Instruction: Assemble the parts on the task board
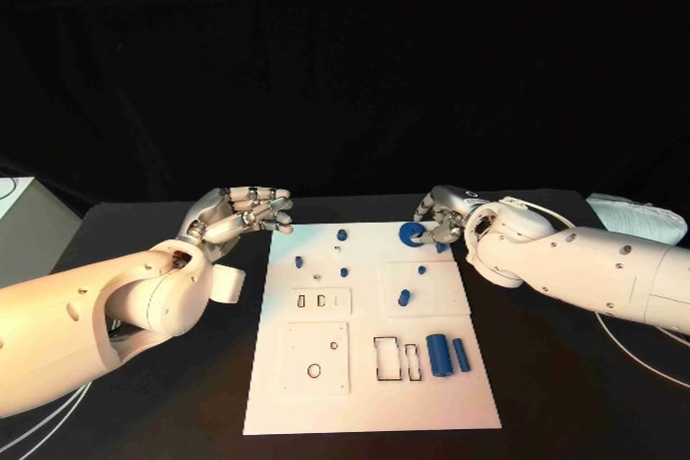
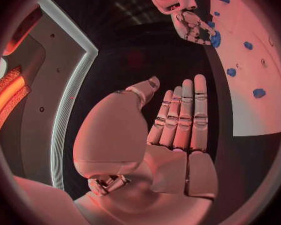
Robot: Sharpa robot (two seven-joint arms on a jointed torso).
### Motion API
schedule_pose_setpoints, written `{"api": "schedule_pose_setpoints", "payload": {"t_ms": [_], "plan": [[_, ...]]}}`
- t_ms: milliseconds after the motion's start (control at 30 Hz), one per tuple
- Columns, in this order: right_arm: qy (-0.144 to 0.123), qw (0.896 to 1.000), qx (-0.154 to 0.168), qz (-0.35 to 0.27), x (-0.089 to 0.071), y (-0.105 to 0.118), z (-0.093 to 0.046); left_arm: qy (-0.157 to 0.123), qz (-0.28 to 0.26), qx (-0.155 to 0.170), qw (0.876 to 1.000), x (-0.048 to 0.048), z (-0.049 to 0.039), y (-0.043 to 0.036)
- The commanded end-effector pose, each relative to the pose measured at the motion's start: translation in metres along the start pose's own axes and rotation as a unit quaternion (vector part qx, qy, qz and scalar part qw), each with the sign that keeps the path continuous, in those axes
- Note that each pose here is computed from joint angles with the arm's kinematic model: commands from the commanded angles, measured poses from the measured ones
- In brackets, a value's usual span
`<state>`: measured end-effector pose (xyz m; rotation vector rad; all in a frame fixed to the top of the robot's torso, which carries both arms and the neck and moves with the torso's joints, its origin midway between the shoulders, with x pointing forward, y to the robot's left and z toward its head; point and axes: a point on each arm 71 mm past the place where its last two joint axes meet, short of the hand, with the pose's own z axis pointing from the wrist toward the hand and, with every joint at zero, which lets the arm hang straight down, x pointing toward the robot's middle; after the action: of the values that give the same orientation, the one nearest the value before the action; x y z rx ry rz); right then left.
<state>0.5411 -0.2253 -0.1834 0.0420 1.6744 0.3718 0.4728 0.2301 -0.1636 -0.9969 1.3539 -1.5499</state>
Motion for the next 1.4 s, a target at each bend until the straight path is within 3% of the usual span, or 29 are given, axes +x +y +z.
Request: {"api": "schedule_pose_setpoints", "payload": {"t_ms": [33, 633, 1100, 1400], "plan": [[0.02, 1.0, -0.001, -0.003, 0.004, 0.001, -0.001, 0.009, -0.005, 0.002, 1.0, 0.002, 0.0, -0.0011], [0.022, 1.0, -0.008, 0.0, 0.007, 0.004, -0.005, 0.005, -0.001, -0.002, 1.0, 0.0003, -0.0005, -0.0008], [-0.062, 0.998, -0.025, -0.02, -0.001, 0.018, -0.009, 0.006, -0.001, -0.004, 1.0, 0.0003, -0.0002, -0.0003], [-0.088, 0.994, -0.062, -0.02, -0.001, 0.046, -0.018, 0.006, -0.001, -0.004, 1.0, 0.0, 0.0001, -0.0001]]}}
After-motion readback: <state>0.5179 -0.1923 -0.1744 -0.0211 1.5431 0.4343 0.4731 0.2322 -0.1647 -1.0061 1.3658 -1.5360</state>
